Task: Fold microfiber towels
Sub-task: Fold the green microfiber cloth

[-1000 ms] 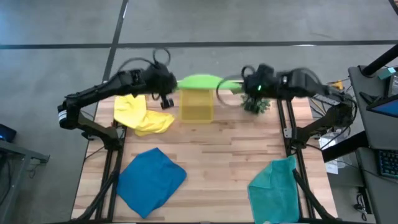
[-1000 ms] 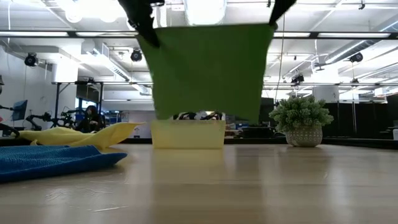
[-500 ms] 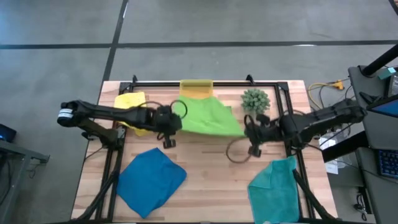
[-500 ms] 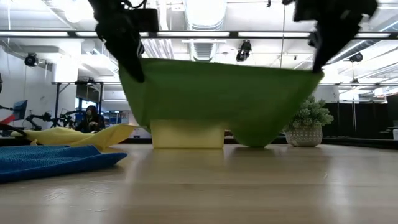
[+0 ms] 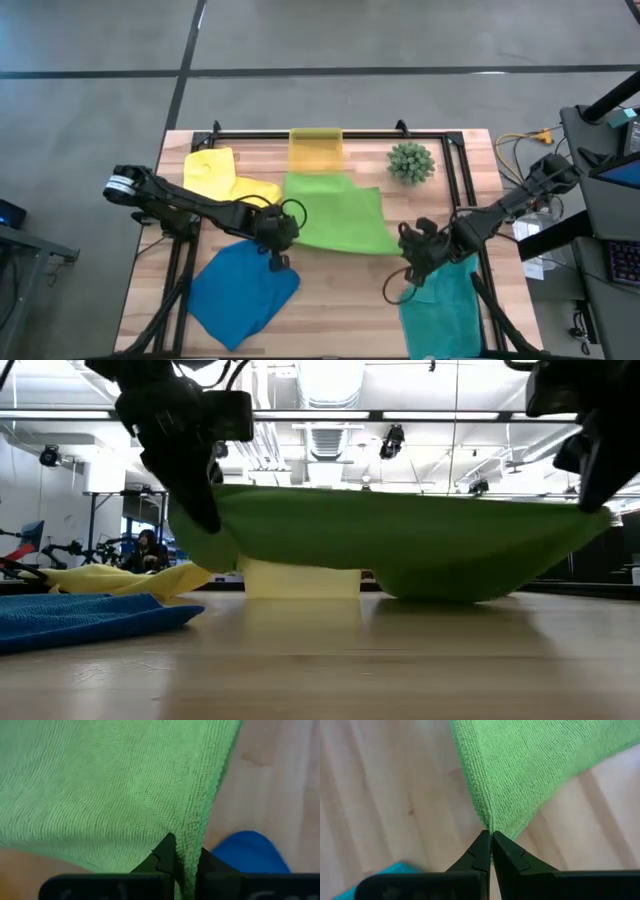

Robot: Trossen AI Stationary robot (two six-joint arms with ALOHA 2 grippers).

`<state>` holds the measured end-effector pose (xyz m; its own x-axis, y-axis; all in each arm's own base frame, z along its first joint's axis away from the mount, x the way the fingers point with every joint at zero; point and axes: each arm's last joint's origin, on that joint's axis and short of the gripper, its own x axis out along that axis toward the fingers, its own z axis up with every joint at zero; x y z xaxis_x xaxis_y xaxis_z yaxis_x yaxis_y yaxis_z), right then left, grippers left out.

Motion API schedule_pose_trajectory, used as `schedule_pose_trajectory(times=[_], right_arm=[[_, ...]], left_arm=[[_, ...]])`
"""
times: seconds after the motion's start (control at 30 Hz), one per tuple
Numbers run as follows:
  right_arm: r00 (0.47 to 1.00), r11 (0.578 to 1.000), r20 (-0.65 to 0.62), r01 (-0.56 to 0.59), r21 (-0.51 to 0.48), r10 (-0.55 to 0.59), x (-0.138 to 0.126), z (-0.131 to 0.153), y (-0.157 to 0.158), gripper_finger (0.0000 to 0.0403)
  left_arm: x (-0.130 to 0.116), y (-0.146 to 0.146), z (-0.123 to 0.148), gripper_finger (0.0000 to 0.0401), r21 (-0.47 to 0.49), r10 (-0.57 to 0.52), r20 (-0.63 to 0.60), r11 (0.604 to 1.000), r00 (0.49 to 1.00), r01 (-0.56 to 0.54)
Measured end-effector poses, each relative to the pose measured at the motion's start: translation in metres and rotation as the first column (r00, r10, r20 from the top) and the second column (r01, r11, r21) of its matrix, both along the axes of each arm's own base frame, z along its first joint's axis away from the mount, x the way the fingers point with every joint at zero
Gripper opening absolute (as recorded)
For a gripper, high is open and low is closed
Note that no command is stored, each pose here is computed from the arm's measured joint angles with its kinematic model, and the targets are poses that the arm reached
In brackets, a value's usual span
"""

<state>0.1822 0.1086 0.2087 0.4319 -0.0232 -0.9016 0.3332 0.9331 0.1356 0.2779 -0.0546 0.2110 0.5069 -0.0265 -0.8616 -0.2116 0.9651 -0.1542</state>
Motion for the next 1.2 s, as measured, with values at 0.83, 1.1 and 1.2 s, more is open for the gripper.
schedule_pose_trajectory(times=[0.83,1.1,1.2], right_arm=[[0.978,0.976,-0.110,-0.163,0.146,0.180,0.016,-0.061,0.066,0.0010],[0.975,0.971,-0.102,-0.181,0.154,0.198,0.018,-0.062,0.068,0.0021],[0.977,0.969,-0.084,-0.181,0.170,0.197,0.017,-0.056,0.067,0.0016]], left_arm=[[0.018,-0.042,-0.050,0.0000,-0.372,-0.199,-0.026,0.912,0.980,0.175],[0.015,-0.042,-0.053,0.0000,-0.396,-0.219,-0.042,0.899,0.975,0.184],[0.014,-0.042,-0.053,0.0000,-0.406,-0.225,-0.049,0.895,0.973,0.187]])
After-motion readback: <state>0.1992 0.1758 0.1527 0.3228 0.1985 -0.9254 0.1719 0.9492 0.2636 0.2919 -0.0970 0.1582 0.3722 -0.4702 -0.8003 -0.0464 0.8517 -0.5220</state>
